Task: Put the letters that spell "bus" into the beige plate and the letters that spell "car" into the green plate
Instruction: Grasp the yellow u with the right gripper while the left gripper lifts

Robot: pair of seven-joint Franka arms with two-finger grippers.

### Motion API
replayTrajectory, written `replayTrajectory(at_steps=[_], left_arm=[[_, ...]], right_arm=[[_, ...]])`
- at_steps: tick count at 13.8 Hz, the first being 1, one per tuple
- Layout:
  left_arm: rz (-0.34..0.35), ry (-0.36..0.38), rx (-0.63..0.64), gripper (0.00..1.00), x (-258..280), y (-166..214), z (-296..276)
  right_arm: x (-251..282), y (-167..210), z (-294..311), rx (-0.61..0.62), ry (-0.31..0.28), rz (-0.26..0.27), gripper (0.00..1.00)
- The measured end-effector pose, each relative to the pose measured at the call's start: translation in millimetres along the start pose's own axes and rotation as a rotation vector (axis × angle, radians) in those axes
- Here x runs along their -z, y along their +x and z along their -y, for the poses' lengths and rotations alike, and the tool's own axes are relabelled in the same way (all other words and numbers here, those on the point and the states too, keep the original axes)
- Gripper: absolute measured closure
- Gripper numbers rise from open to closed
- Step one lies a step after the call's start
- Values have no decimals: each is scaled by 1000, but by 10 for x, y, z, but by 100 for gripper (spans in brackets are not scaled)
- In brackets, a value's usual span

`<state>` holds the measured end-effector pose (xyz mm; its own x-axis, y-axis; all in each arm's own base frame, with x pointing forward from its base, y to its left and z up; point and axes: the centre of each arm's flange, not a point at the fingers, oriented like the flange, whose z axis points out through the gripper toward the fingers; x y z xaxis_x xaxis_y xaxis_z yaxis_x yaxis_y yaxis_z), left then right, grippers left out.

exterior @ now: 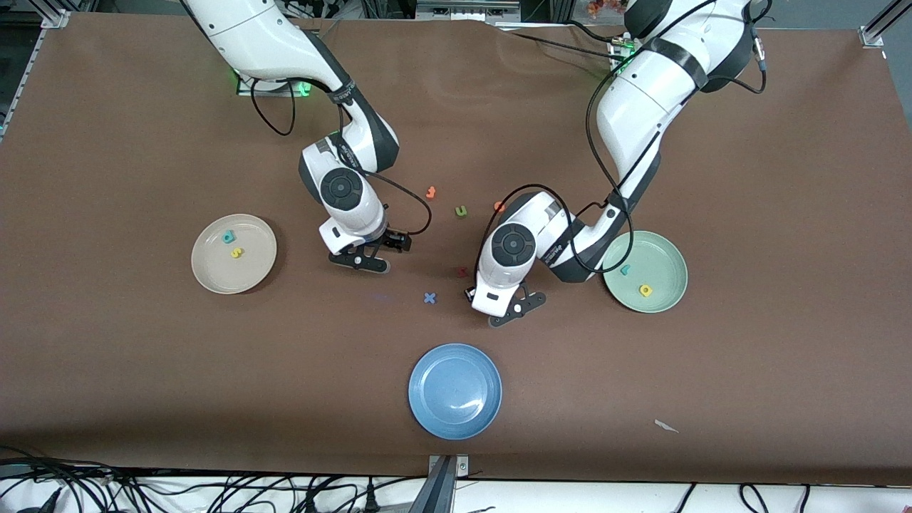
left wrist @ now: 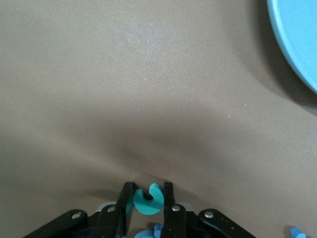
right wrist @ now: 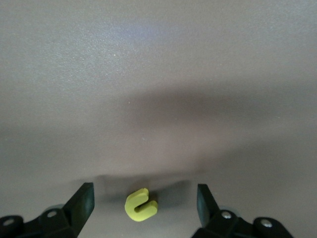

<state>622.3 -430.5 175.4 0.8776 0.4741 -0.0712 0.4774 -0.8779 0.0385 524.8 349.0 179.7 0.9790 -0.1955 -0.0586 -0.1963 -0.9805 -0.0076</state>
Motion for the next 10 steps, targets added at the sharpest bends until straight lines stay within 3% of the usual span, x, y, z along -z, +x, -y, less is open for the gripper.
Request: replayTrajectory(at_steps=[3,6,10], left_arm=[[-14,-14,15,72,92,169,44],[-28,-12,-33,72,366,480,178],[16,93,-202,72,719,959,660]], right_arm=[[-31,-3,-5,-2,-3,3,35],[-36,-9,0,-11,-3,4,39],[-42,-33,22,-17,-2,6,48]])
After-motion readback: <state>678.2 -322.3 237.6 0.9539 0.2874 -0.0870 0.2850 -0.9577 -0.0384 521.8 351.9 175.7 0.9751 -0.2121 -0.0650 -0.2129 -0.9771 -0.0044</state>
